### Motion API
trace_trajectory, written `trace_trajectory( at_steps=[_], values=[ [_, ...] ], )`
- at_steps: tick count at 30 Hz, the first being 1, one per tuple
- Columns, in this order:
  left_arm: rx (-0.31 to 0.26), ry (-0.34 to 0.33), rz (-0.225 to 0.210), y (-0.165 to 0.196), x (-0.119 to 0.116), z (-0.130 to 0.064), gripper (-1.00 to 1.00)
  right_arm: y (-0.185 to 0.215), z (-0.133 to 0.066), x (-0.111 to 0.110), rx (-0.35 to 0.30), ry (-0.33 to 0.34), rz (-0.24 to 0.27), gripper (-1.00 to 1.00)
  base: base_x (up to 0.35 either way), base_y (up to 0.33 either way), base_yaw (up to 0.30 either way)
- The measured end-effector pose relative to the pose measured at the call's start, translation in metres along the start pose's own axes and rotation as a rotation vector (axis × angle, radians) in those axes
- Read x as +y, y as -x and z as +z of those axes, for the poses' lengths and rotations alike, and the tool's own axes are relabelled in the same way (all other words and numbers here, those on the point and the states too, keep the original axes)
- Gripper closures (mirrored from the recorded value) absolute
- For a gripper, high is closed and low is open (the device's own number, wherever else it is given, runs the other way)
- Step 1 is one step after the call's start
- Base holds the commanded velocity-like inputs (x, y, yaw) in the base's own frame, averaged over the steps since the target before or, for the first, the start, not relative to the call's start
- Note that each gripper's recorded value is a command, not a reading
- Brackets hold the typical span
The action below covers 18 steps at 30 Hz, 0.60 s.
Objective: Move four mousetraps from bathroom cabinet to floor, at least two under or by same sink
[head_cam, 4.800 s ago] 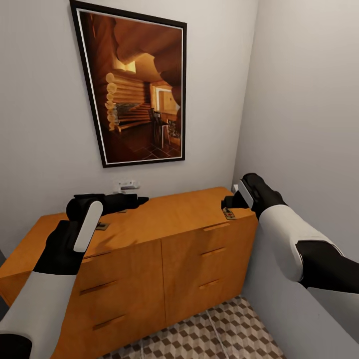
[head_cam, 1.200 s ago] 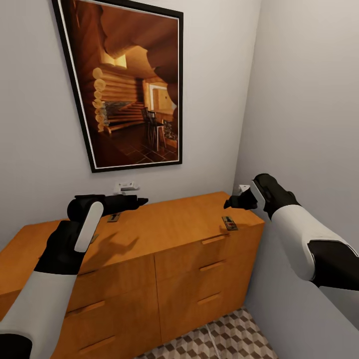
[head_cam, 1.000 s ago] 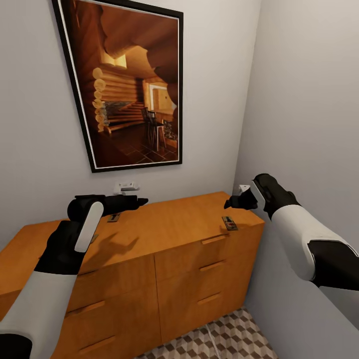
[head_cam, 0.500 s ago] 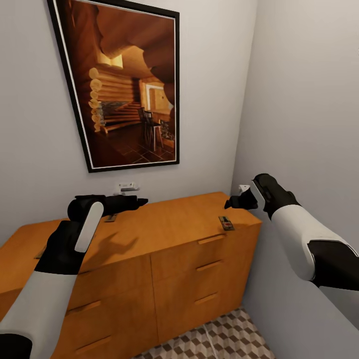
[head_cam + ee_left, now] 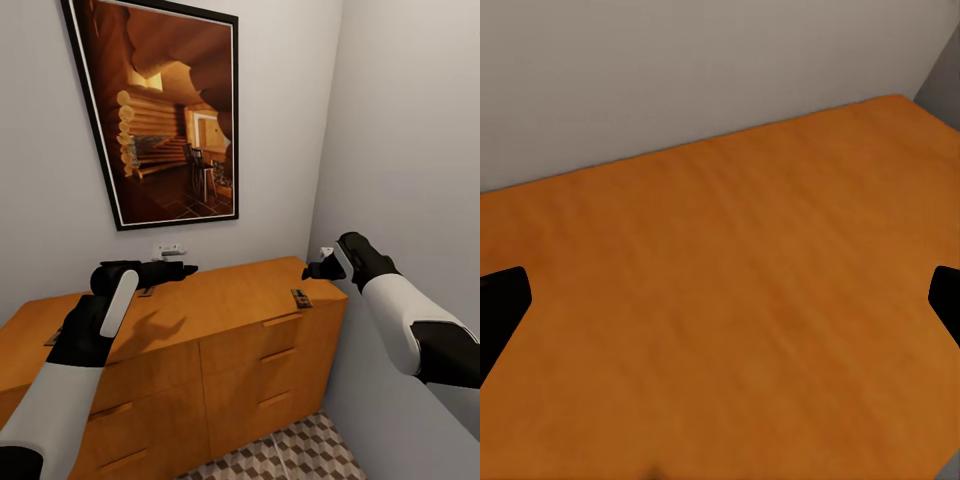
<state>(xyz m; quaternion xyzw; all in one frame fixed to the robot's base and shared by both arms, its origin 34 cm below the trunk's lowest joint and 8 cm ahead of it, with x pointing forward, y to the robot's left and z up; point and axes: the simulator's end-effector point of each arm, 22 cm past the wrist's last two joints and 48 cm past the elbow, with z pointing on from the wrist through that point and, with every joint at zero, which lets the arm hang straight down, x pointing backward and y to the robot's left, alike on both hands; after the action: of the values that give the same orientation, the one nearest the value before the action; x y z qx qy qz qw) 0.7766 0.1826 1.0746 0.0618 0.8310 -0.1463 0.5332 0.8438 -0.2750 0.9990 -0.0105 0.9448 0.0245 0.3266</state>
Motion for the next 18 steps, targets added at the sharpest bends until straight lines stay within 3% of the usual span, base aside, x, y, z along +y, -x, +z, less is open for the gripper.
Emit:
trace_trajectory(
  at_steps=[18],
  values=[
    [0.001, 0.0, 0.0, -0.0005, 0.0002, 0.0003, -1.0, 0.0006, 0.0003, 0.0037, -0.002, 0.004, -0.001, -1.0, 0.0, -0.001, 0.0]
  ],
)
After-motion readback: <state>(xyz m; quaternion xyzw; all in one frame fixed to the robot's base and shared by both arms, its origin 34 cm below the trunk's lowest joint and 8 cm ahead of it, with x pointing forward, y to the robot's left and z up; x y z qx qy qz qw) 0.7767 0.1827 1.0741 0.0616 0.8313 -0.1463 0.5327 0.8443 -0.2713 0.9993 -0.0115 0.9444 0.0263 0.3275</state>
